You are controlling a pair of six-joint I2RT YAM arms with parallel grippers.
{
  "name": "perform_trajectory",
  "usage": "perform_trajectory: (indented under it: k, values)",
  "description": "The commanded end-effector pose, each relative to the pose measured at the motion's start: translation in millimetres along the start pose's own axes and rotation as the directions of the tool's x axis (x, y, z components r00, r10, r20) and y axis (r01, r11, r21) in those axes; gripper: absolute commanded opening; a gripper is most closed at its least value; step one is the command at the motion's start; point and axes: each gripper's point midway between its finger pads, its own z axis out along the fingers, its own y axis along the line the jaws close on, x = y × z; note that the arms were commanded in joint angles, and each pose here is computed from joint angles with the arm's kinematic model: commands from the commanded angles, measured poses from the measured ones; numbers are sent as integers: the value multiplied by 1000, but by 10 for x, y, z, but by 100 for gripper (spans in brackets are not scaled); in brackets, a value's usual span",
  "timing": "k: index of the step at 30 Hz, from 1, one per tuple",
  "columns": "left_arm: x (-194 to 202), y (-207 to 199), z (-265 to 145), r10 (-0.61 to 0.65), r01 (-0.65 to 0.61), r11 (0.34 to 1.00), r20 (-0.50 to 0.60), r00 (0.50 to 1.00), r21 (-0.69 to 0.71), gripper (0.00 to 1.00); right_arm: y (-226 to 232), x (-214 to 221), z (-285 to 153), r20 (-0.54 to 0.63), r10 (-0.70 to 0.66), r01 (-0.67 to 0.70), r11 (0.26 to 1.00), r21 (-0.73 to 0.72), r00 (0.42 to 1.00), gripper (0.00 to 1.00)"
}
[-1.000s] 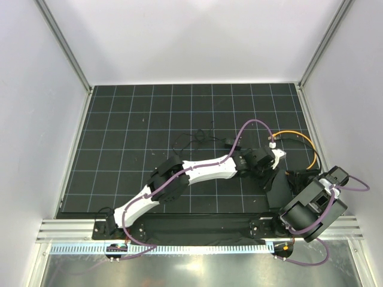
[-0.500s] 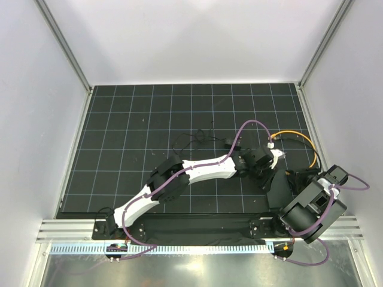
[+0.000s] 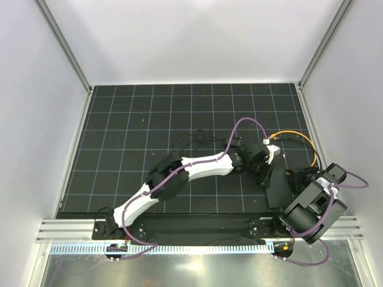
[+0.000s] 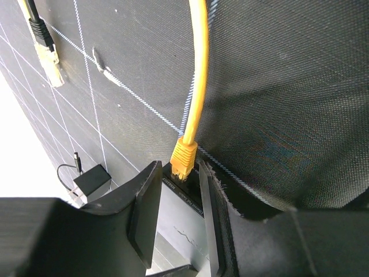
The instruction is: Pull the plug from the switch port
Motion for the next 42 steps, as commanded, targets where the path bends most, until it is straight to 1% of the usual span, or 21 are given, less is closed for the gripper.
perform_trajectory:
  k: [1,11,15,16,20,24,28,33,36,38,42]
  values:
    - [-254,-259,-258,14,-18,998,71,997,64,33,-151,-10,30,20,9,-10,997,75,1000,40]
    - [-304,-321,-345,5,-11,997,86,996,72,33,-138,-12,19,21,1,-2,998,70,1000,35]
    - [-332,-376,-387,1,-9,996,91,996,88,33,-142,-12,23,22,4,-5,997,71,1000,32]
    - [-355,-403,-406,2,-12,995,98,995,96,33,-147,-8,26,21,6,-7,997,72,1000,29]
    - [-384,-435,-384,8,-21,993,109,994,116,34,-129,-13,29,19,5,-6,998,64,1000,30]
    - [-391,-399,-318,28,-41,991,108,994,124,36,-105,-25,19,19,-6,5,998,57,1000,36]
    - [-459,-342,-262,31,-47,990,117,993,134,37,-88,-40,20,17,0,-1,998,58,1000,40]
    - [-399,-363,-158,23,-38,982,84,996,184,37,-33,-51,-6,11,1,-1,999,46,1000,48]
    - [-357,-343,-106,14,-27,981,69,998,190,37,-22,-64,-32,19,-16,15,999,48,1000,52]
    - [-351,-330,-88,13,-26,982,67,998,187,38,-26,-63,-33,20,-27,26,999,47,999,54]
    - [-284,-241,-10,-24,17,987,47,999,159,36,-22,-65,-24,18,-26,25,999,42,1000,54]
